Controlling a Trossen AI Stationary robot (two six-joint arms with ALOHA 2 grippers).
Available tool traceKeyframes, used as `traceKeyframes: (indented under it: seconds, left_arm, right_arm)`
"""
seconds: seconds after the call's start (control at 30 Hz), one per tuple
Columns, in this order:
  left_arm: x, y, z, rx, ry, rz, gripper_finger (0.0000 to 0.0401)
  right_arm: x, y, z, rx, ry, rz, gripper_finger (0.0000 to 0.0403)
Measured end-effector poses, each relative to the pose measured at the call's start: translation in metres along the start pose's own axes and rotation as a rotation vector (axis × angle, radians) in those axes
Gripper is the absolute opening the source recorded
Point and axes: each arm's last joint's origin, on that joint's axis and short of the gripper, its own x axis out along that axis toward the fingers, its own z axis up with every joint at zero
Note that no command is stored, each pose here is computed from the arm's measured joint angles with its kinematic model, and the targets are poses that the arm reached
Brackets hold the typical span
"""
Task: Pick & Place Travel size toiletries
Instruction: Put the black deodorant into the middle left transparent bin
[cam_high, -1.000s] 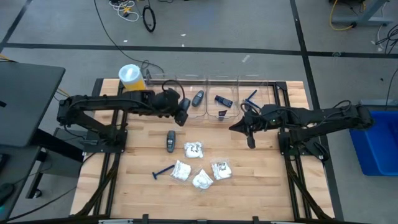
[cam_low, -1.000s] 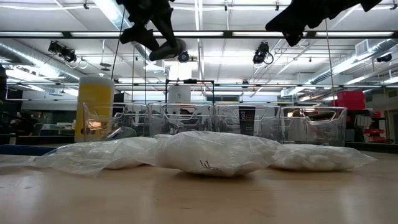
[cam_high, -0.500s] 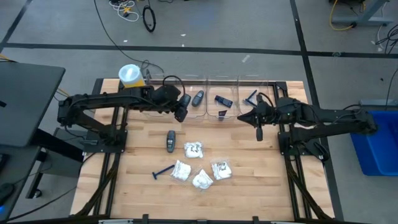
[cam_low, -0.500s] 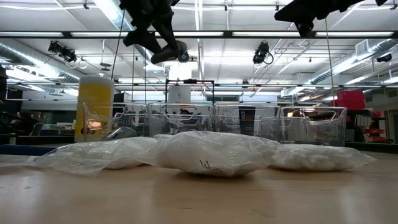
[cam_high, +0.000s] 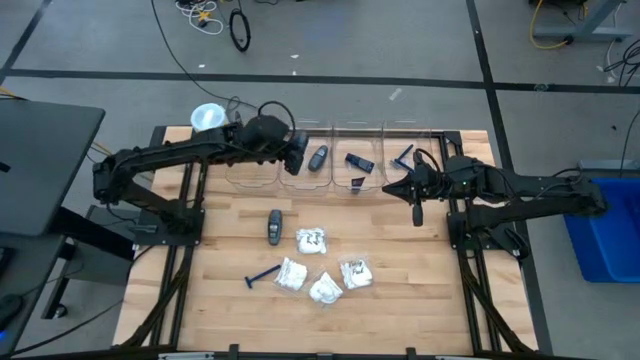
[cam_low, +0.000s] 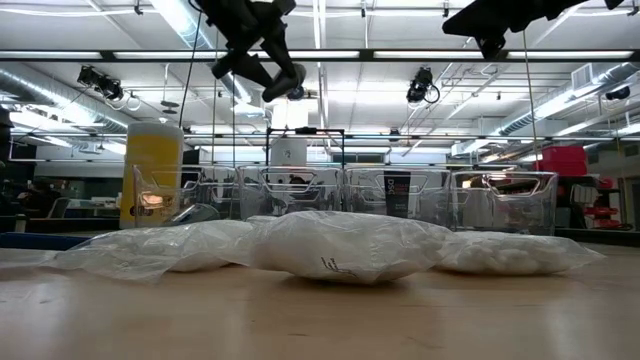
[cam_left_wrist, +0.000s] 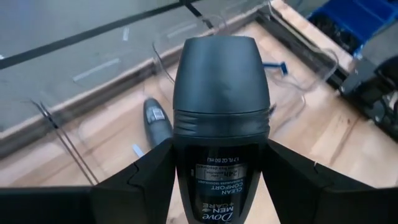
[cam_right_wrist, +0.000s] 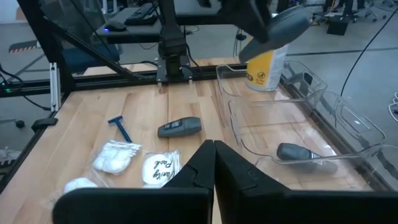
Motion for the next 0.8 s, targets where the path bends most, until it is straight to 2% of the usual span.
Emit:
traceKeyframes:
  seconds: [0.37,0.8]
  left_arm:
    - [0.005,0.017,0.011,-0.046,-0.018,0.005,0.0219]
    - [0.069,0.02,-0.003,-0.046,0.107,0.022,0.0218]
  right_arm:
    - [0.0,0.0,0.0,0.0,0.0,0.0,0.0006]
    - [0.0,0.0,0.0,0.0,0.005,0.001,0.0006]
